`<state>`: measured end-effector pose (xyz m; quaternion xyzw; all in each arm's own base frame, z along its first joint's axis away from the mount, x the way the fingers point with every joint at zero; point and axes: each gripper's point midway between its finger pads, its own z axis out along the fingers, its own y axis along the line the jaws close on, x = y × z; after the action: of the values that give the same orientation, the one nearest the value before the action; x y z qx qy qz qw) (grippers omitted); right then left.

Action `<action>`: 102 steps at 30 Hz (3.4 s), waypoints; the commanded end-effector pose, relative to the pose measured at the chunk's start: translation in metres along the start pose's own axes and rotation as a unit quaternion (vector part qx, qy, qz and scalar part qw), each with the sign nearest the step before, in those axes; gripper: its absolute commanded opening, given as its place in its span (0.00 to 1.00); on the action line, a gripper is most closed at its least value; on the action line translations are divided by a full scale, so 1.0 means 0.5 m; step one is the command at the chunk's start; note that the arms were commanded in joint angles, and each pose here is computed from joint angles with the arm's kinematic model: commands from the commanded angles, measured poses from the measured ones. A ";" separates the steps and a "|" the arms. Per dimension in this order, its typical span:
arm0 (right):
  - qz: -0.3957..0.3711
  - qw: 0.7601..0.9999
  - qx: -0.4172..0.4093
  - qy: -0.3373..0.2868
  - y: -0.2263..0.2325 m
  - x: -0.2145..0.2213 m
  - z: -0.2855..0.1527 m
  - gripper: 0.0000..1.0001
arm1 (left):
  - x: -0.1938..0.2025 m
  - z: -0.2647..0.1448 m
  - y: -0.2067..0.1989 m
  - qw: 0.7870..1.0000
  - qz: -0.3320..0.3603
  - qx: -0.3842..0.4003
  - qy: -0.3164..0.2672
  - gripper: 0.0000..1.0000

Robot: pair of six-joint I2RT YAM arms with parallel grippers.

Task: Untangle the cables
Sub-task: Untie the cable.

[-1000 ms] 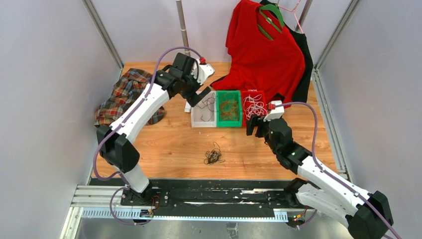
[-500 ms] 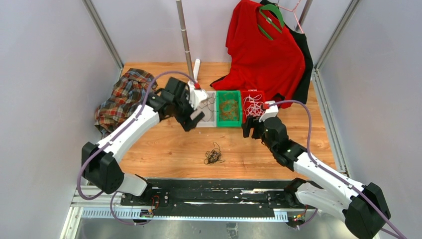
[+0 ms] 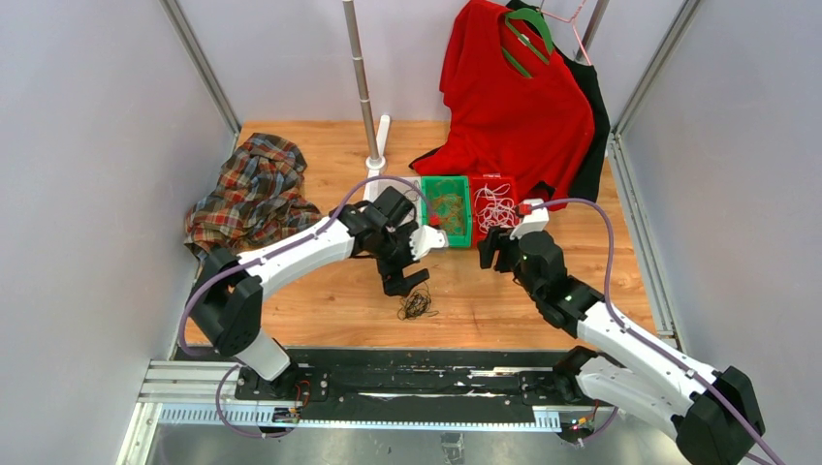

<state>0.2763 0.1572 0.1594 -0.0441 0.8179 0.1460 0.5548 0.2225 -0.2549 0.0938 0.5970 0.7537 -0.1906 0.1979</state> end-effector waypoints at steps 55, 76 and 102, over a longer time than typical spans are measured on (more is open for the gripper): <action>-0.015 0.946 -0.321 0.052 0.331 0.099 0.005 0.66 | -0.140 -0.209 -0.041 0.994 0.067 -0.041 -0.070 0.01; 0.077 0.924 -0.374 0.007 0.405 0.068 0.000 0.66 | -0.170 -0.227 -0.042 0.993 0.054 -0.043 -0.092 0.01; 0.059 0.907 -0.414 -0.053 0.394 -0.069 -0.097 0.00 | -0.161 -0.319 -0.058 0.986 0.039 -0.010 -0.164 0.74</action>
<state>0.2072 0.3321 0.2130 -0.1950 0.6849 0.4823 0.5102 0.2161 -0.2502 0.2574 0.5846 0.7090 -0.2175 0.3290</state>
